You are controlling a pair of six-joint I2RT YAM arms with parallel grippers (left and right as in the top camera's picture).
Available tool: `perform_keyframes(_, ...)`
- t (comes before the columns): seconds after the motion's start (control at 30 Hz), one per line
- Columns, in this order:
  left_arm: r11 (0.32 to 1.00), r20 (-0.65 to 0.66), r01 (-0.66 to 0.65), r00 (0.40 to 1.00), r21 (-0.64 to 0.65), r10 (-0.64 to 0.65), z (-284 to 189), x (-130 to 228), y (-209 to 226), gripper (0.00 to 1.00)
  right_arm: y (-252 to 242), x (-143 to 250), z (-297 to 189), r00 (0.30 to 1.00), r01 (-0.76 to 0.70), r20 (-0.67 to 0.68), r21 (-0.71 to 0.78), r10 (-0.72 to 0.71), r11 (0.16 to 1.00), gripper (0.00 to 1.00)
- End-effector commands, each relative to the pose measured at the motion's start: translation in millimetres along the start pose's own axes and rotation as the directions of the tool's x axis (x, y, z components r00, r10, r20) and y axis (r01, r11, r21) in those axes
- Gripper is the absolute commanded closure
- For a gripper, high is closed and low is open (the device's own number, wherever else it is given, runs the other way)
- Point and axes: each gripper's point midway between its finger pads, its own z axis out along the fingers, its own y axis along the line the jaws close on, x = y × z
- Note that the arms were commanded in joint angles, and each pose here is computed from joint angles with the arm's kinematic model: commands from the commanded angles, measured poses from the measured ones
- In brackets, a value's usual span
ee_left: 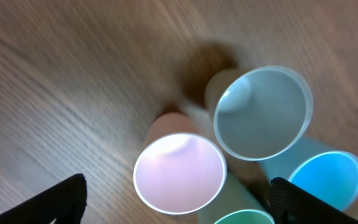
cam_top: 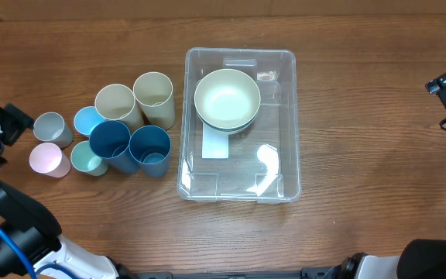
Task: Pack container
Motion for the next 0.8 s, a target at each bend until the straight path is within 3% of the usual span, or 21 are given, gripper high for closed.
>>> perform_keyframes(0.0,0.999,-0.082,-0.016,0.997,-0.038,0.013,1,17,8,0.12,1,-2,-1,1.0,-0.007,0.006,-0.005,0.007,1.0,0.0)
perform_keyframes(0.13,0.998,-0.075,-0.022,0.997,-0.057,0.017,2,16,12,0.1,1,-2,-1,1.0,-0.007,0.006,-0.005,0.007,1.0,0.0)
perform_keyframes(0.3,0.998,0.047,-0.07,0.996,-0.003,0.07,4,-15,-2,0.08,1,-2,-1,1.0,-0.007,0.006,-0.005,0.007,1.0,0.0)
perform_keyframes(0.43,0.991,0.129,-0.129,0.984,0.044,0.122,9,-37,-20,0.16,1,-2,-1,1.0,-0.007,0.006,-0.005,0.007,1.0,0.0)
perform_keyframes(0.77,0.95,0.029,-0.309,0.951,0.039,0.308,71,-26,-49,0.19,1,-2,-1,1.0,-0.007,0.006,-0.005,0.007,1.0,0.0)
